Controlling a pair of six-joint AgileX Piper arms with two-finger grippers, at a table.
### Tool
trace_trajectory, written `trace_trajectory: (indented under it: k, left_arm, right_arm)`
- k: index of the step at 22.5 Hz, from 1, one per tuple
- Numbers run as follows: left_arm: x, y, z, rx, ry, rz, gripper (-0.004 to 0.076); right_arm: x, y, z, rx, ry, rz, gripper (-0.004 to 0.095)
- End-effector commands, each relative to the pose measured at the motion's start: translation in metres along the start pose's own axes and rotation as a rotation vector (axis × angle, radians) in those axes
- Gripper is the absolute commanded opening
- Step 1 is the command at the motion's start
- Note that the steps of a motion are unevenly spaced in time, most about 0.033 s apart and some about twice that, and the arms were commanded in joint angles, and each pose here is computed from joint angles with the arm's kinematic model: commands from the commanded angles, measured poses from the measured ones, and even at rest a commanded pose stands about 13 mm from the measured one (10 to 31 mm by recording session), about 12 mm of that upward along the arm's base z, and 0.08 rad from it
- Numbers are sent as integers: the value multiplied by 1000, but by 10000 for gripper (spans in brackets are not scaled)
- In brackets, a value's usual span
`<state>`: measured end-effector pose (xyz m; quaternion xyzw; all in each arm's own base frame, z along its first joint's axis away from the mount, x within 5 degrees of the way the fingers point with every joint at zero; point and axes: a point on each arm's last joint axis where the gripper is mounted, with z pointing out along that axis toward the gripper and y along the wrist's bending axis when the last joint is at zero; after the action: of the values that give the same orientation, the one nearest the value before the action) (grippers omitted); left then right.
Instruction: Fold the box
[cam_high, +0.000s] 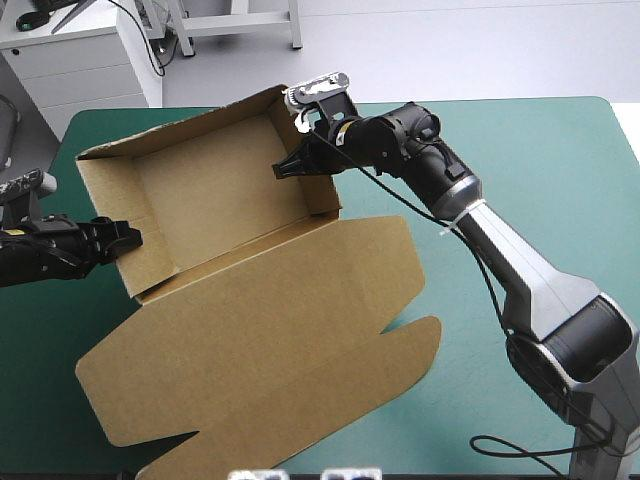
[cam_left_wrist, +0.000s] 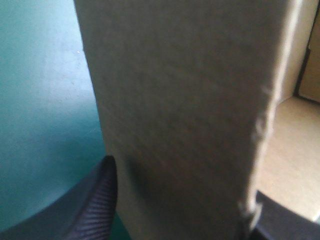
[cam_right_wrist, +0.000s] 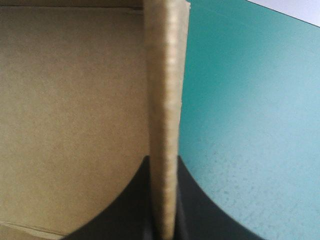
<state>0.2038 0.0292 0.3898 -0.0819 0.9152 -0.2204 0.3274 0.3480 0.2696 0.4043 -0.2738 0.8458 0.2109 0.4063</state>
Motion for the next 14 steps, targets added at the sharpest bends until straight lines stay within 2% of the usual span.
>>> trace_trajectory:
  k: [1, 2, 4, 5, 6, 9, 14]
  left_arm:
    - [-13, -6, -11, -11, -148, 3, 346]
    - [-13, -6, -11, -12, -152, 3, 316]
    - [-13, -7, -11, -6, -155, 7, 185]
    - [-14, -8, -11, 8, -159, 11, 113]
    - [-14, -9, -11, 15, -162, 23, 5]
    - [-17, -20, -2, 38, -179, 49, -8]
    - [-29, -51, 28, 114, -162, 155, -8]
  right_arm:
    - [-24, 13, -37, -48, -165, 11, -15]
    - [-23, 13, -37, -48, -161, 11, -15]
    - [-23, 12, -37, -35, -157, 0, -15]
    - [-23, 12, -37, -29, -152, -5, -15]
    - [-21, 11, -36, -25, -140, -6, -15]
    - [-17, 9, -31, -7, -96, 0, -15]
    - [-11, -4, -37, 146, -20, -5, -15]
